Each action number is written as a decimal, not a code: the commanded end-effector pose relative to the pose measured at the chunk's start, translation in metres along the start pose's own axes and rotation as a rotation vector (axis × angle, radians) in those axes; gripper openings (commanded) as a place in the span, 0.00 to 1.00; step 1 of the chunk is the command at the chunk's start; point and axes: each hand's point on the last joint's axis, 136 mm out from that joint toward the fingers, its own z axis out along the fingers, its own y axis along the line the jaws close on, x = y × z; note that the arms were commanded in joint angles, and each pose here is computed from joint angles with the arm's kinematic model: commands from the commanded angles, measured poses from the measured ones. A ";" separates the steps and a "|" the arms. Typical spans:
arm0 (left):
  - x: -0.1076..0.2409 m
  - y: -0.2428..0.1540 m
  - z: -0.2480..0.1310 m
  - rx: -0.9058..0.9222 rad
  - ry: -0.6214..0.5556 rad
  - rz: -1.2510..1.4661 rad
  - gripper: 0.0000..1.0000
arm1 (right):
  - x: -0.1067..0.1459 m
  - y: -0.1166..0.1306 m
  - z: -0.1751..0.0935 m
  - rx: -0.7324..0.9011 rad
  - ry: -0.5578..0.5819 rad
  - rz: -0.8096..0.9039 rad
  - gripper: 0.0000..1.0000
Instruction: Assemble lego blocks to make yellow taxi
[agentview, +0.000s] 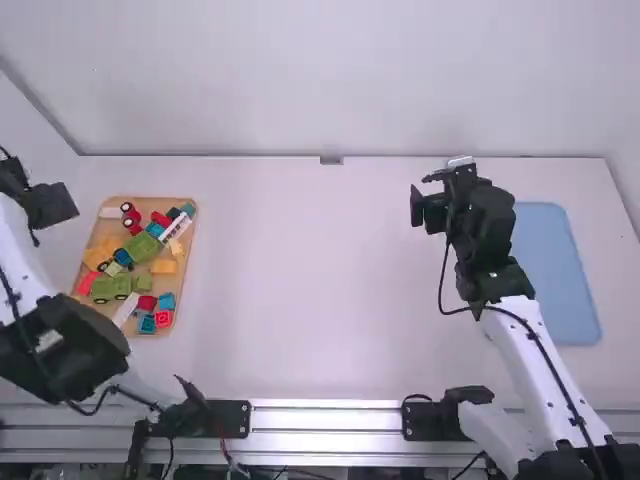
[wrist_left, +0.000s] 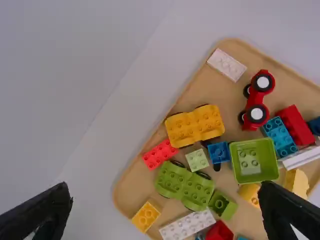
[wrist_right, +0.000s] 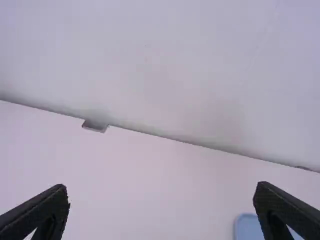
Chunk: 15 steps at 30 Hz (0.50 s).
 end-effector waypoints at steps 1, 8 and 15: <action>-0.018 0.001 0.005 0.085 -0.017 0.072 0.99 | -0.018 -0.001 -0.002 0.000 -0.038 -0.004 0.99; -0.028 0.015 0.037 0.126 0.057 0.177 0.99 | -0.018 0.000 -0.002 -0.001 -0.037 -0.003 0.99; -0.019 0.007 0.063 0.186 0.113 0.367 0.99 | -0.019 0.001 -0.002 -0.005 -0.038 -0.001 0.99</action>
